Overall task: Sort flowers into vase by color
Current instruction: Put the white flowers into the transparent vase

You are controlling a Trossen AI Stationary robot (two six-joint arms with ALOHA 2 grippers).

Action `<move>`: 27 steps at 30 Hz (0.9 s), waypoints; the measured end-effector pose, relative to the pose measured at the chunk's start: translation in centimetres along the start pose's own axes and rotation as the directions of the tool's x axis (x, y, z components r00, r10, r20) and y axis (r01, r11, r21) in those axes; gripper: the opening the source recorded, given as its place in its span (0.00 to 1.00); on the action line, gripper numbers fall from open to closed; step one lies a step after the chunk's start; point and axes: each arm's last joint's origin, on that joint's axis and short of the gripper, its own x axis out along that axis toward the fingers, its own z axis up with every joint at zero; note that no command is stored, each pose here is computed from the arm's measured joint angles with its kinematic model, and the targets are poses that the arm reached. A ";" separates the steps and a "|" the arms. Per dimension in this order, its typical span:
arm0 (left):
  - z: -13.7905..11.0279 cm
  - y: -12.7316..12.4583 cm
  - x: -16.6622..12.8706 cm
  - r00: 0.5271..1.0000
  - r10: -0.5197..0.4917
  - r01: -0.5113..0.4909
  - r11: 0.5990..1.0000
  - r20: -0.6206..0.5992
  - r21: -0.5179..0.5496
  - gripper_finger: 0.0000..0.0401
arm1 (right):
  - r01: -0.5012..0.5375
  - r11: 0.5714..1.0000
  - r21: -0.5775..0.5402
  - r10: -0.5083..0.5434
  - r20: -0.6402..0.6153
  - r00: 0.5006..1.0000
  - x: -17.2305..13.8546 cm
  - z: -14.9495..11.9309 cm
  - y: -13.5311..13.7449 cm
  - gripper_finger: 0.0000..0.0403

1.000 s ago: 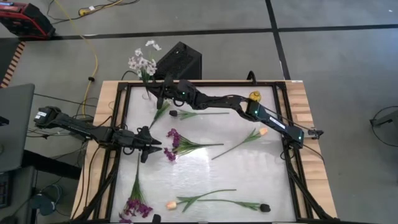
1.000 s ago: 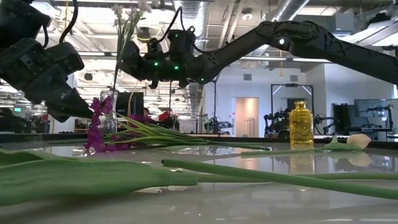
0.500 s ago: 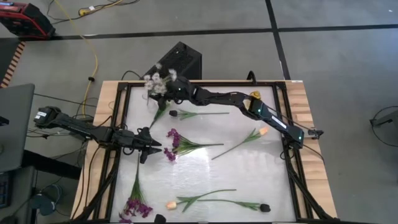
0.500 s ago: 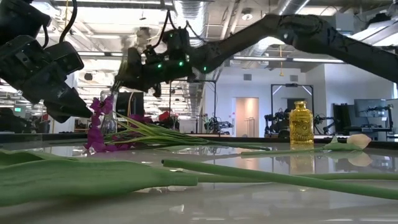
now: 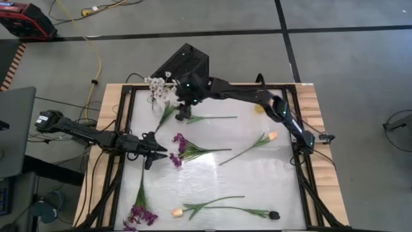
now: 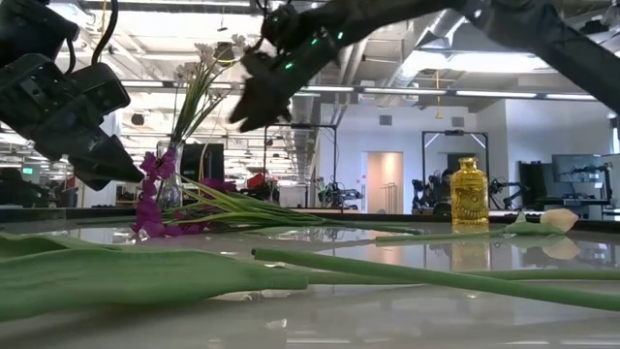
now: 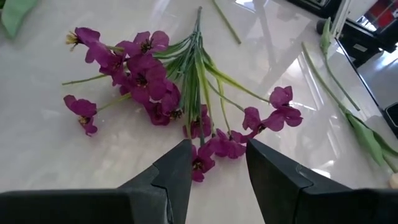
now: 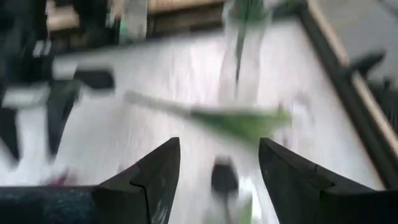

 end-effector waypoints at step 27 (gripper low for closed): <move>4.3 2.8 -2.5 0.750 0.643 -0.656 0.752 -0.154 -0.058 0.35 | 0.136 0.973 -0.184 -0.190 -0.320 0.928 -13.5 -6.1 15.4 0.61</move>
